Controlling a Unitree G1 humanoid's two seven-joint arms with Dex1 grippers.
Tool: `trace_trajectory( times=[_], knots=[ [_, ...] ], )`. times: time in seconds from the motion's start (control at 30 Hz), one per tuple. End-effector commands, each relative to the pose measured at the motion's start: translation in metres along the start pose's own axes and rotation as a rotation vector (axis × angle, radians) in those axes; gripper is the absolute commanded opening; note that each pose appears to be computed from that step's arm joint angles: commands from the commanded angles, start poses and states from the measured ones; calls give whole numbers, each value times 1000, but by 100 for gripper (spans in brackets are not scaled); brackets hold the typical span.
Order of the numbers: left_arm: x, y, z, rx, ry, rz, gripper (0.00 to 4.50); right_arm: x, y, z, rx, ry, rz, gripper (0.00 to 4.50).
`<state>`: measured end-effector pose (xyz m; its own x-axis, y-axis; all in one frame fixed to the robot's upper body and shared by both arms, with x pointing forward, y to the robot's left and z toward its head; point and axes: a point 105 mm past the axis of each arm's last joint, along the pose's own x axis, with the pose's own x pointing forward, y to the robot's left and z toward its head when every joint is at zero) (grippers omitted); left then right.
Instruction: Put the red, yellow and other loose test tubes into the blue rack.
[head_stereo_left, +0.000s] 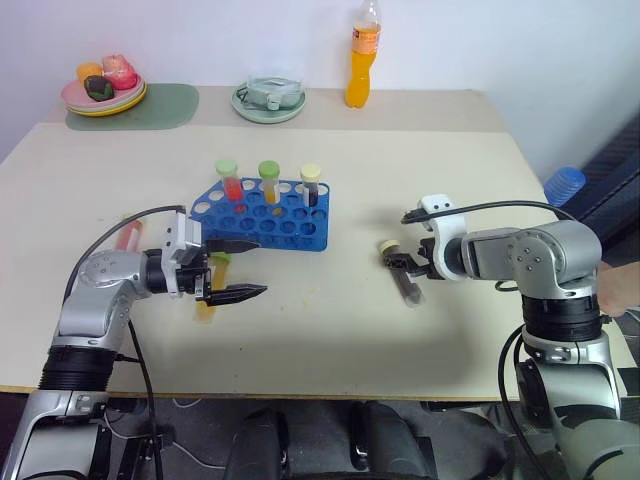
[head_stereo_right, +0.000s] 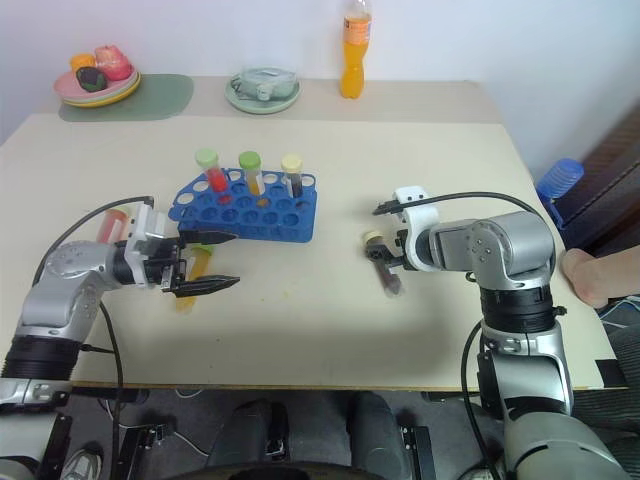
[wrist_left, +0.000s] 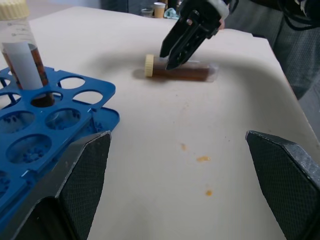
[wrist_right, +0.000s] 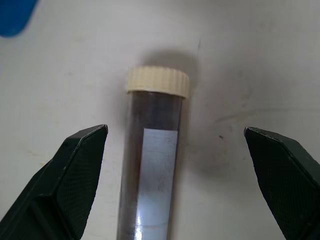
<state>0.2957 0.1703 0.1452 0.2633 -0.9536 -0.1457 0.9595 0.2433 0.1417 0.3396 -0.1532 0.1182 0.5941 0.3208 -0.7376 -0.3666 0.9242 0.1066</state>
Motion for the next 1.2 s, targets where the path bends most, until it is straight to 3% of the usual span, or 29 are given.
trace_trajectory(
  times=[0.03, 0.13, 0.3, 0.33, 0.47, 0.6, 0.67, 0.73, 0.83, 1.07, 1.2],
  knots=[
    [2, -3, 5, 24, -6, -5, 442, 0, 1, 5, -14, 4, -12, 450],
    [3, -4, 3, 18, -1, -1, 450, 6, 5, 3, -21, 24, -16, 364],
    [4, -6, 3, 15, -4, 5, 450, 9, 8, -1, -54, 44, -28, 117],
    [3, -6, 2, 13, -4, 7, 450, 9, 8, -1, -63, 45, -31, 89],
    [2, -7, 1, 7, -2, 17, 450, 5, 4, 3, -159, 23, -75, 84],
    [0, -6, 1, 3, -4, 28, 450, -4, 12, 15, -267, -88, -7, 84],
    [-2, -5, 0, 2, 0, 38, 450, -12, 28, 30, -311, -224, 94, 84],
    [-7, -3, -2, -2, 5, 59, 450, -33, 63, 44, -420, -439, 311, 84],
    [-12, 1, -5, -17, -5, 93, 450, -47, 90, 51, -471, -653, 505, 84],
    [-20, 10, -11, -59, -68, 196, 450, -37, 104, 86, -460, -1030, 419, 84],
    [-26, 17, -14, -51, -79, 260, 450, -19, 121, 94, -492, -1128, 428, 84]
  ],
)
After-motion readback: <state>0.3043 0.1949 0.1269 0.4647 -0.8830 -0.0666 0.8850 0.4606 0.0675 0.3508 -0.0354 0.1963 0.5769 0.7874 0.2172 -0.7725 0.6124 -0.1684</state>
